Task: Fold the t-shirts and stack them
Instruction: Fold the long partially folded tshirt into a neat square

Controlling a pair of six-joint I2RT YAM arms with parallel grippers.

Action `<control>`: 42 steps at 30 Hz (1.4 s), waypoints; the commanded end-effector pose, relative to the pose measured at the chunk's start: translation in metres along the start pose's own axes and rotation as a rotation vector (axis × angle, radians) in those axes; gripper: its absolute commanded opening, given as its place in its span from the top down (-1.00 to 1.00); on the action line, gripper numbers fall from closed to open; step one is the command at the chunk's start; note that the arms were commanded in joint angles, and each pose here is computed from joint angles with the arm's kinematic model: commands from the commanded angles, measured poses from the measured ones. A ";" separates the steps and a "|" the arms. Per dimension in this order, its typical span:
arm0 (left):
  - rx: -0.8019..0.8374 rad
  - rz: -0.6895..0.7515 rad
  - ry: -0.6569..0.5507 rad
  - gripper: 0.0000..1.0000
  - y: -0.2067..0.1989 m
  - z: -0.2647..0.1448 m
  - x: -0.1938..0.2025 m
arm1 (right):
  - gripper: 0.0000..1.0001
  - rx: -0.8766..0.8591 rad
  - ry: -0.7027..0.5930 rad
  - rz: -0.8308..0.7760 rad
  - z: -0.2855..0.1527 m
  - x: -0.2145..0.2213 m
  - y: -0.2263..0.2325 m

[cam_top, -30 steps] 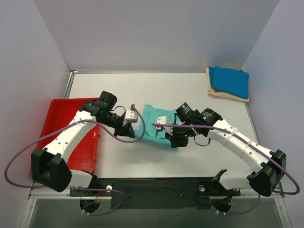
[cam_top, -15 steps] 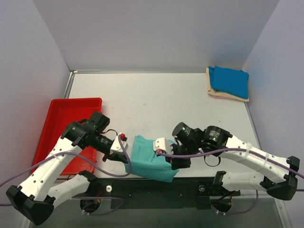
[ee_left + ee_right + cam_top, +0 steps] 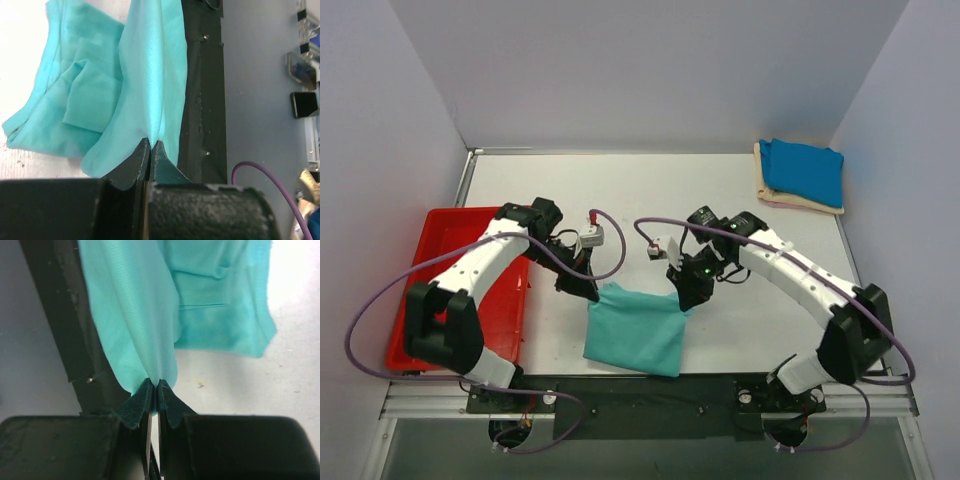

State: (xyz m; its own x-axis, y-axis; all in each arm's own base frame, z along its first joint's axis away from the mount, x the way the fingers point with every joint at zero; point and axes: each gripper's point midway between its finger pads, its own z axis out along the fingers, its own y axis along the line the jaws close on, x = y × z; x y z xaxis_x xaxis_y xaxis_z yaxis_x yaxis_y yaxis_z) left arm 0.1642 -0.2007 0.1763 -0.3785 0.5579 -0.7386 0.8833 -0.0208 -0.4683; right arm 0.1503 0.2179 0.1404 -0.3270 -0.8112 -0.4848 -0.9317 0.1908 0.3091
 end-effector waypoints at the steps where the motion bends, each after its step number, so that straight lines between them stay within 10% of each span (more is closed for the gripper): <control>1: 0.015 -0.099 -0.074 1.00 0.034 -0.003 -0.012 | 1.00 -0.069 -0.032 0.001 -0.001 -0.008 -0.032; 14: -0.027 -0.319 -0.074 1.00 0.138 0.011 0.000 | 1.00 -0.098 0.040 0.199 0.034 0.005 -0.117; 18: -0.100 -0.377 -0.054 0.69 0.160 0.012 0.014 | 0.91 -0.048 0.059 0.232 0.040 0.005 -0.139; 22: -0.221 -0.351 -0.048 -0.06 0.181 0.007 0.015 | -0.32 0.101 0.070 0.266 0.035 0.002 -0.175; 23: -0.255 -0.323 -0.052 -0.13 0.188 0.005 0.014 | -0.99 0.138 0.051 0.274 0.029 -0.001 -0.183; 35: -0.608 -0.004 -0.167 -0.35 0.153 -0.051 -0.044 | -1.00 0.720 -0.494 0.091 -0.099 -0.087 -0.146; 39: -0.508 0.004 -0.086 0.87 0.126 -0.007 -0.025 | -1.00 0.462 -0.779 0.179 -0.087 -0.098 -0.094; 41: -0.419 -0.043 -0.057 1.00 0.121 0.013 -0.014 | -0.26 0.318 -0.904 0.239 -0.086 -0.108 -0.085; 42: -0.409 -0.062 -0.051 1.00 0.123 0.016 -0.011 | 0.66 0.294 -0.850 0.304 -0.072 -0.099 -0.082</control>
State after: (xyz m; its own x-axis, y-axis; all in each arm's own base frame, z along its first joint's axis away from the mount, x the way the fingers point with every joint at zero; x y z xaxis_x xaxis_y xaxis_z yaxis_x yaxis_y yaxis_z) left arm 0.2848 -0.2146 0.1603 -0.3451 0.4702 -0.8123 0.9120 0.3725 -0.1718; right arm 0.2880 0.2186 0.2507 -0.1985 -0.2559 -0.9461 -0.7816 0.6237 -0.0047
